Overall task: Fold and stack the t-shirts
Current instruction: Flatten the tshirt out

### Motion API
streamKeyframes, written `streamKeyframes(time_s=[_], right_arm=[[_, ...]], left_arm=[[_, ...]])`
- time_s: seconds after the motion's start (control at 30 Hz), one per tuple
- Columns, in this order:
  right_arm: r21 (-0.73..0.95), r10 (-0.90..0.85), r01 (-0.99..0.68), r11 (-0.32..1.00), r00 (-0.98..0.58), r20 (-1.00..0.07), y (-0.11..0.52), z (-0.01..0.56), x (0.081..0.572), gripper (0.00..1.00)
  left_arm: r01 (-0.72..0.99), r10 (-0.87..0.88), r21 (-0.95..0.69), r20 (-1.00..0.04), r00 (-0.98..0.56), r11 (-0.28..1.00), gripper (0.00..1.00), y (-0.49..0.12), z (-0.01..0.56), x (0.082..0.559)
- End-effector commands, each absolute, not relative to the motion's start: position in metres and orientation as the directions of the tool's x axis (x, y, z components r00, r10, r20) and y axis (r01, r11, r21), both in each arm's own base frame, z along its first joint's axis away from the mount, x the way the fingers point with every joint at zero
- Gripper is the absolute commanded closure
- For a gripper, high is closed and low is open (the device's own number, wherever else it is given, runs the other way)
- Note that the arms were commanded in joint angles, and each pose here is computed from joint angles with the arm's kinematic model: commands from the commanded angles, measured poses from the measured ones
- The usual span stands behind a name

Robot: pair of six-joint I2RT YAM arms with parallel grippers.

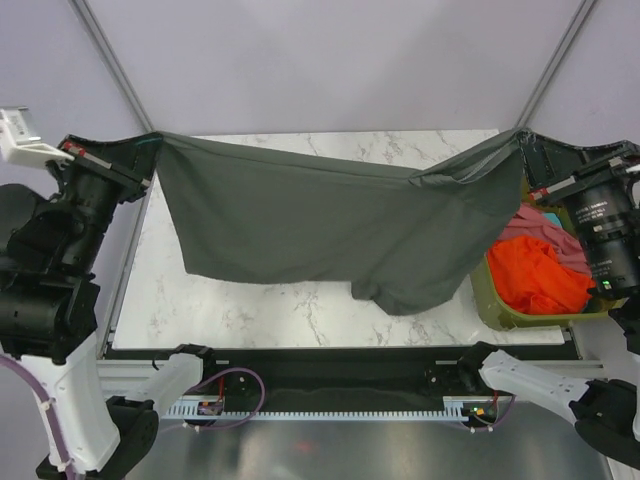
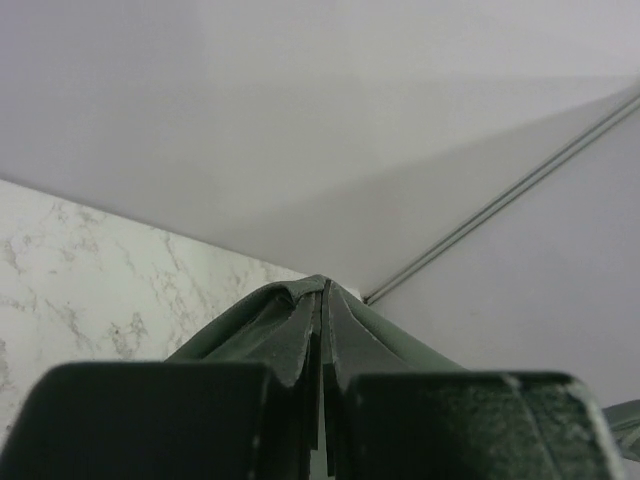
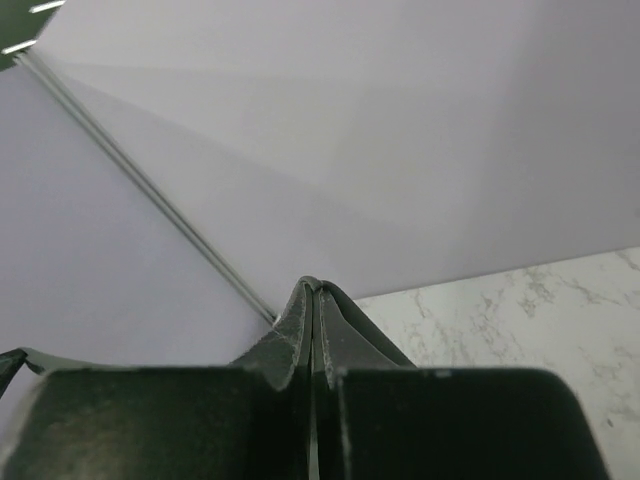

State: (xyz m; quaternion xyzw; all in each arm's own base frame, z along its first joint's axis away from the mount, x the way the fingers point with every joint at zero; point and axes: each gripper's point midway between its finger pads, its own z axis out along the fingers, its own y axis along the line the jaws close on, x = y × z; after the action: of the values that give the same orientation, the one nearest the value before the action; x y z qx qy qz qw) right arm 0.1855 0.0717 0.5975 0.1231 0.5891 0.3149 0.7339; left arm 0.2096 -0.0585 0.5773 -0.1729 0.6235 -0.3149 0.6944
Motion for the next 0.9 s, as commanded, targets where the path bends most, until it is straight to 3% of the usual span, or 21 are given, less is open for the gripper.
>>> streamKeyframes(time_s=[0.0,0.3,0.37,0.43,0.5,0.53,0.57,0.73,0.87], right_arm=[[0.506,0.521,-0.164,0.847,0.063,-0.851,0.081,0.566,0.224,1.00],[0.202,0.202,0.010,0.979,0.031,-0.979,0.140,0.515,0.343,1.00],[0.199,0.196,0.018,0.980,0.087,-0.977,0.145,0.529,0.365,1.00],[0.151,0.139,0.120,0.981,0.107,-0.984,0.139,0.530,0.401,1.00],[0.109,0.086,0.266,0.958,0.096,-0.992,0.119,0.516,0.445,1.00],[0.159,0.117,0.277,0.948,0.160,-0.980,0.108,0.544,0.447,1.00],[0.162,0.120,0.260,0.952,0.169,-0.978,0.108,0.548,0.456,1.00],[0.216,0.156,0.210,0.954,0.270,-0.950,0.086,0.589,0.457,1.00],[0.233,0.196,0.136,0.963,0.245,-0.950,0.087,0.584,0.430,1.00]], left_arm=[[0.145,-0.622,-0.636,-0.771,-0.133,0.758,0.98,-0.071,0.523,0.257],[-0.150,-0.571,-0.552,-0.772,-0.278,0.820,0.98,-0.057,0.424,0.383],[-0.135,-0.576,-0.560,-0.784,-0.231,0.817,0.98,-0.055,0.443,0.404],[-0.145,-0.584,-0.566,-0.777,-0.234,0.811,0.98,-0.054,0.440,0.437],[-0.086,-0.602,-0.597,-0.782,-0.161,0.798,0.98,-0.055,0.482,0.448],[-0.099,-0.609,-0.602,-0.775,-0.166,0.793,0.98,-0.053,0.475,0.466],[-0.059,-0.622,-0.620,-0.774,-0.114,0.782,0.98,-0.051,0.503,0.464],[-0.019,-0.661,-0.661,-0.748,-0.063,0.750,0.98,-0.042,0.528,0.468],[-0.044,-0.658,-0.659,-0.739,-0.148,0.751,0.98,-0.048,0.499,0.452]])
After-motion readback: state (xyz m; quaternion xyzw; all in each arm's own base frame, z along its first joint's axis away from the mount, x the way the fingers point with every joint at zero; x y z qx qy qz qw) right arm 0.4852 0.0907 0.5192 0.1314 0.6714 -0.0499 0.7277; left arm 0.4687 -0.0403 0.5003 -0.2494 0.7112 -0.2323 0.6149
